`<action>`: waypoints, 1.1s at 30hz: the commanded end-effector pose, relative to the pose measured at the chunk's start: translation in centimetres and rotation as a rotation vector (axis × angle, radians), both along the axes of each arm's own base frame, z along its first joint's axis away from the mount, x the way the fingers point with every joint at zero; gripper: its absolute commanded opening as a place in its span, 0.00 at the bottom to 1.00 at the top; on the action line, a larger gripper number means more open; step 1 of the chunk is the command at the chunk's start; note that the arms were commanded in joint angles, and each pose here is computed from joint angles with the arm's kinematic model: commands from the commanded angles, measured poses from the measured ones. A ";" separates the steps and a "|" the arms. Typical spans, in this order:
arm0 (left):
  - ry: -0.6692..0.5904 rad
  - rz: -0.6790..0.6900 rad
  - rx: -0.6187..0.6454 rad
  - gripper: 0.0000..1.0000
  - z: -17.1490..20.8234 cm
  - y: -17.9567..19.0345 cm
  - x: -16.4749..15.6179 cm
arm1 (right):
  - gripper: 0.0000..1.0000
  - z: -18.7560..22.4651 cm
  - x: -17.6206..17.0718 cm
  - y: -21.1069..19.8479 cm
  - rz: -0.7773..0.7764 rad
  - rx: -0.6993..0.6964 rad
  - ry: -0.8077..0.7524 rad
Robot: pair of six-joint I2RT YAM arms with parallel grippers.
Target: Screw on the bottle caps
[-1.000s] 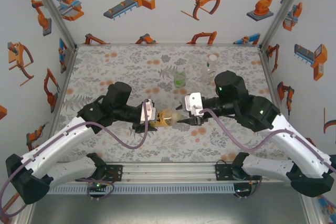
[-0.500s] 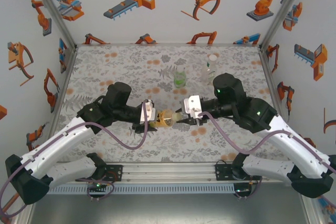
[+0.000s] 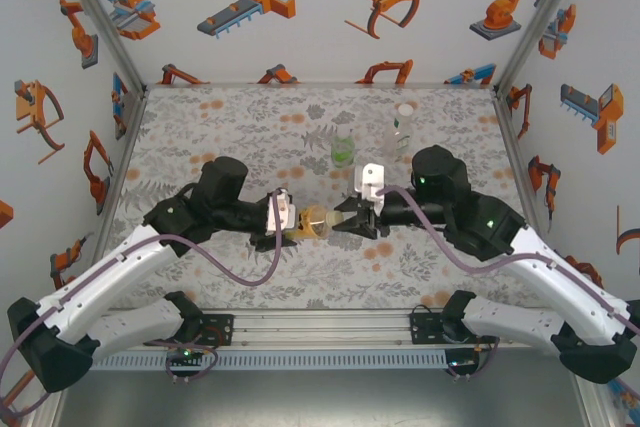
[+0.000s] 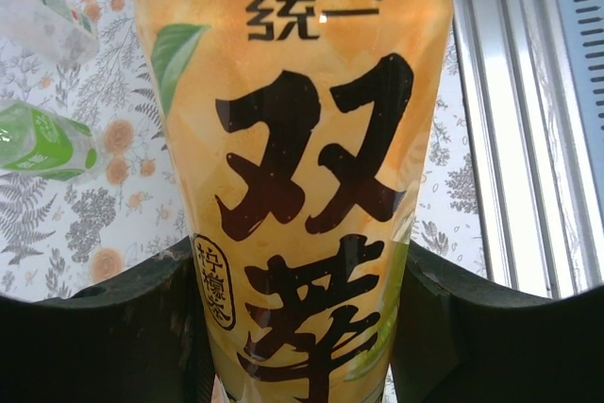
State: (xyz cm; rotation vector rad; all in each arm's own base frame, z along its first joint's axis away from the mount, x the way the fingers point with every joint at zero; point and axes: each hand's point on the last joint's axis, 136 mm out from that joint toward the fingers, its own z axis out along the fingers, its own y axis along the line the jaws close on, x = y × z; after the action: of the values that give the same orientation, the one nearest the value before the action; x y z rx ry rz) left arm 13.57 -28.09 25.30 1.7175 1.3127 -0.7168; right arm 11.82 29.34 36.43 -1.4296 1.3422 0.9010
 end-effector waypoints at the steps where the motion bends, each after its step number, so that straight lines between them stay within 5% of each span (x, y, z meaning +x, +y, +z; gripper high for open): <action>1: -0.058 0.026 -0.042 0.00 1.7 -0.1 0.5 | 0.00 1.4 2.1 0.4 -0.164 0.101 0.200; 18: -0.116 0.142 -0.035 0.00 1.8 0.5 2.6 | 0.00 -2.3 8.5 0.0 -0.715 0.356 1.092; 30: -0.110 0.138 -0.033 0.00 1.7 0.4 2.6 | 0.00 -2.7 8.5 0.1 -0.732 0.334 1.127; 33: -0.109 0.137 -0.033 0.00 1.7 0.4 2.5 | 0.07 -2.2 8.4 0.1 -0.727 0.312 1.095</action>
State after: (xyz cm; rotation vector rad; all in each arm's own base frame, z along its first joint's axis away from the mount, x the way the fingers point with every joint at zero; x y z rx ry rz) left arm 17.26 -26.18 24.95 1.5883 1.4679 -0.4802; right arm 20.15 28.82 33.50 -0.0418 2.1489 1.3177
